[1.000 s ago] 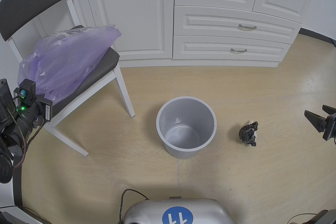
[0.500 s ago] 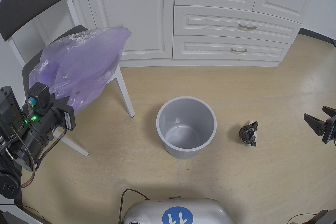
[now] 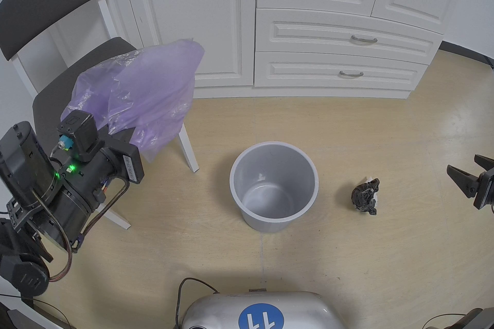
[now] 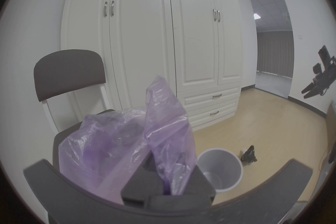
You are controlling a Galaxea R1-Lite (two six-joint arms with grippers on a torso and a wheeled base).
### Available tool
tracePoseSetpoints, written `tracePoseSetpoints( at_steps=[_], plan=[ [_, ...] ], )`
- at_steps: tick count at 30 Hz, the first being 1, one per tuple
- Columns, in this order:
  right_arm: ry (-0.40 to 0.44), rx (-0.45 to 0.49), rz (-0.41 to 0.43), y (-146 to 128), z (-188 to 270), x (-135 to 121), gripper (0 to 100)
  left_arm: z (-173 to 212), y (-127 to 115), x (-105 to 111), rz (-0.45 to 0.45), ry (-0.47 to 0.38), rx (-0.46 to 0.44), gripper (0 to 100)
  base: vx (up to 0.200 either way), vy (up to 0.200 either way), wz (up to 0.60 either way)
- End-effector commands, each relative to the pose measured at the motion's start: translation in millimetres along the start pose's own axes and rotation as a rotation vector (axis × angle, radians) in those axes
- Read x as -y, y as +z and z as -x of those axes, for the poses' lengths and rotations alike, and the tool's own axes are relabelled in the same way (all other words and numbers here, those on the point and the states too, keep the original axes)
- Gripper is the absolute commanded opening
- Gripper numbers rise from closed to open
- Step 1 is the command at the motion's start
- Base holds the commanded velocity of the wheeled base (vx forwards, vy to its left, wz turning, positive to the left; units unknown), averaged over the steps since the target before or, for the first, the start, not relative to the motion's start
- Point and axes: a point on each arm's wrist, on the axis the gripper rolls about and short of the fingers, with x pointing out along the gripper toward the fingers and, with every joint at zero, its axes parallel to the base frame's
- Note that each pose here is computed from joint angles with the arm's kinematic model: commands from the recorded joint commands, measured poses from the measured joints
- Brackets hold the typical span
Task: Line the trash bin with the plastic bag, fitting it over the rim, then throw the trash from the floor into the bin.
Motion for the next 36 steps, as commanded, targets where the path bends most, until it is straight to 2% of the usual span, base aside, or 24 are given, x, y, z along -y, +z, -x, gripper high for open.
tracePoseSetpoints(
  at_steps=[1, 6, 11, 17, 24, 36],
  plan=[
    [0.000, 0.003, 0.000, 1, 0, 0, 100, -5, -21, 15, -0.006, -0.038, -0.032, 0, 0.000, 0.000, 0.00],
    [-0.004, 0.027, 0.002, 1, -2, 0, 100, 0, -32, 18, 0.000, -0.045, -0.020, 0, 0.000, 0.000, 0.00],
    [-0.003, 0.012, 0.000, -1, -5, 0, 100, 5, -34, 25, 0.020, -0.073, -0.007, 0, 0.000, 0.000, 0.00],
    [0.012, -0.006, 0.004, -3, -9, -1, 100, 12, -33, 32, 0.022, -0.115, -0.008, 0, 0.000, 0.000, 0.00],
    [0.019, -0.007, 0.006, -4, -9, -2, 100, 21, -24, 35, 0.038, -0.142, 0.034, 0, 0.000, 0.000, 0.00],
    [0.021, -0.015, -0.004, -3, -13, -2, 100, 21, -23, 36, 0.040, -0.142, 0.041, 0, 0.000, 0.000, 0.00]
  ],
)
